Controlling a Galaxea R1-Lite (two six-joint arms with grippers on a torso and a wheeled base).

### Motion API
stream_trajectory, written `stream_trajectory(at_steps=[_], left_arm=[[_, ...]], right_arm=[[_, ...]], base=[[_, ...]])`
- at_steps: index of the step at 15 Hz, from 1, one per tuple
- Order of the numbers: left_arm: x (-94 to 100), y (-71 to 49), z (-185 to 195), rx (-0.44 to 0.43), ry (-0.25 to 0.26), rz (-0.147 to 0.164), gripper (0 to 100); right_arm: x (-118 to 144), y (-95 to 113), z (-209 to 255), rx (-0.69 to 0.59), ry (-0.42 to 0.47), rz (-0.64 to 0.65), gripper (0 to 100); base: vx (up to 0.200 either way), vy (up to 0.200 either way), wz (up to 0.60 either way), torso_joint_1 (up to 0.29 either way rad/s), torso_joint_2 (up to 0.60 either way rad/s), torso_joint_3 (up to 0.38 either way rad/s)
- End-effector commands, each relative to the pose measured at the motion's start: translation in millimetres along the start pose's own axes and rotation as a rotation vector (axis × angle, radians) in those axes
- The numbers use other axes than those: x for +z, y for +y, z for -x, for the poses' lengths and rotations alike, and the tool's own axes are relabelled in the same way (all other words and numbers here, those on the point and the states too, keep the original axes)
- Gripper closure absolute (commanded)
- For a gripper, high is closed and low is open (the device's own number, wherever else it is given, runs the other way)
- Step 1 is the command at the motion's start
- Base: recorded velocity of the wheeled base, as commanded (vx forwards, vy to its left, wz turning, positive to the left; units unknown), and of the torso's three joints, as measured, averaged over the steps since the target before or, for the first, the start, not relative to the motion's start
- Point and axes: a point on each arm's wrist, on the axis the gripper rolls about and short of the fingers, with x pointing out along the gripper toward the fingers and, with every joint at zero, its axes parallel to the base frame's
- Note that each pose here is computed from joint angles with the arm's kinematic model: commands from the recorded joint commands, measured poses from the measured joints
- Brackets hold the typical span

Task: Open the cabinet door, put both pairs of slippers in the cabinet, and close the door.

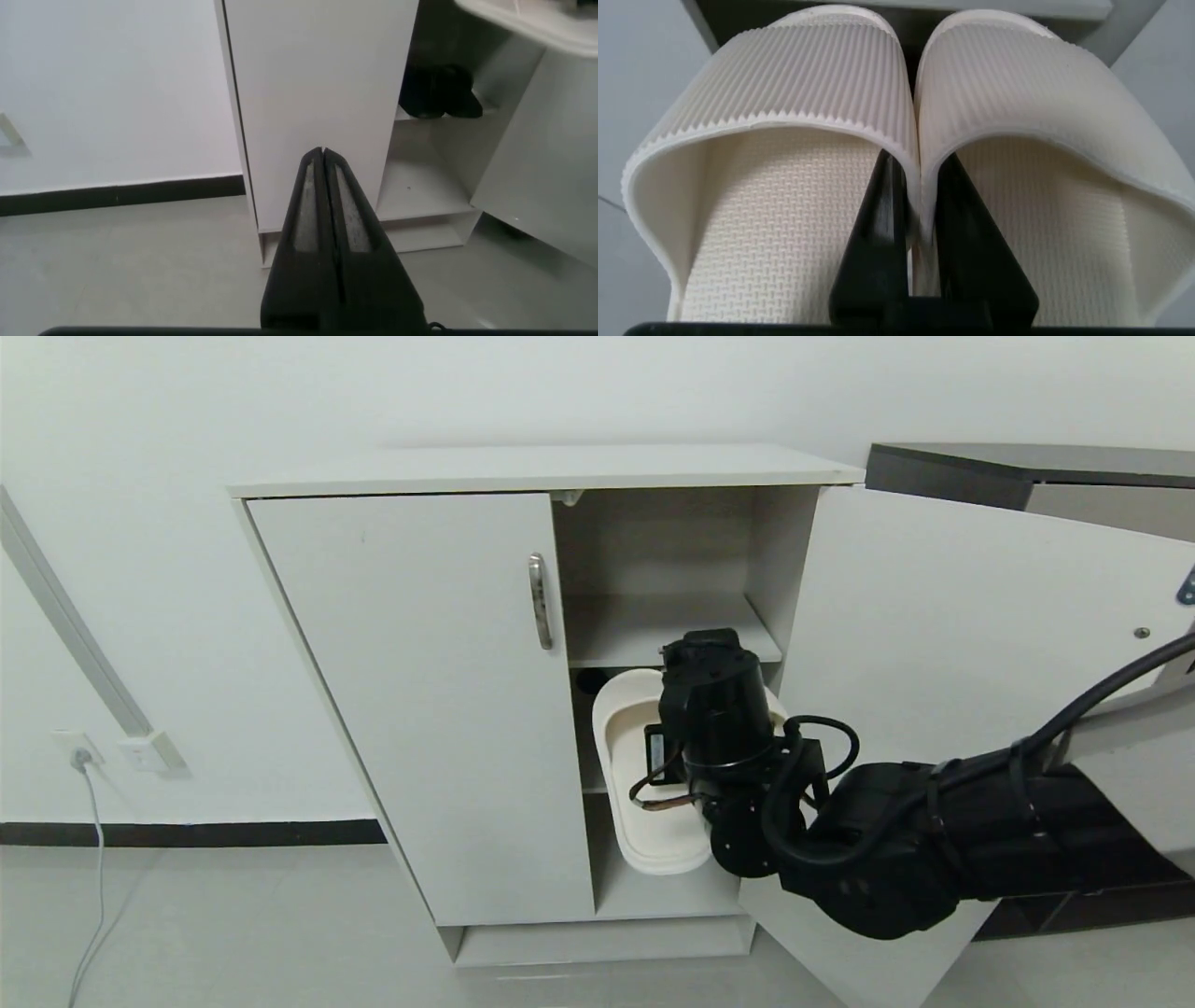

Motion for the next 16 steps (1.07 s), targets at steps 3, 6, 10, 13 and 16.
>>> stream_trajectory(at_steps=[3, 6, 10, 13, 16], left_arm=[[0.0, 0.0, 0.0, 0.000, 0.000, -0.001, 100], [0.0, 0.0, 0.0, 0.000, 0.000, -0.001, 100], [0.0, 0.0, 0.0, 0.000, 0.000, -0.001, 100], [0.0, 0.0, 0.0, 0.000, 0.000, -0.001, 100], [0.0, 0.0, 0.0, 0.000, 0.000, -0.001, 100]], right_arm=[[26.7, -6.5, -6.2, -0.026, -0.005, -0.009, 100], [32.0, -8.5, -8.4, -0.034, -0.010, -0.015, 100], [30.7, -8.1, -9.1, -0.030, -0.006, -0.011, 100], [29.0, -7.5, -10.2, -0.031, -0.003, -0.008, 100], [28.3, -6.8, -10.1, -0.030, -0.002, -0.007, 100]], base=[[0.000, 0.000, 0.00, 0.000, 0.00, 0.000], [0.000, 0.000, 0.00, 0.000, 0.00, 0.000], [0.100, 0.000, 0.00, 0.001, 0.00, 0.000], [0.200, 0.000, 0.00, 0.001, 0.00, 0.004], [0.200, 0.000, 0.00, 0.005, 0.00, -0.001]])
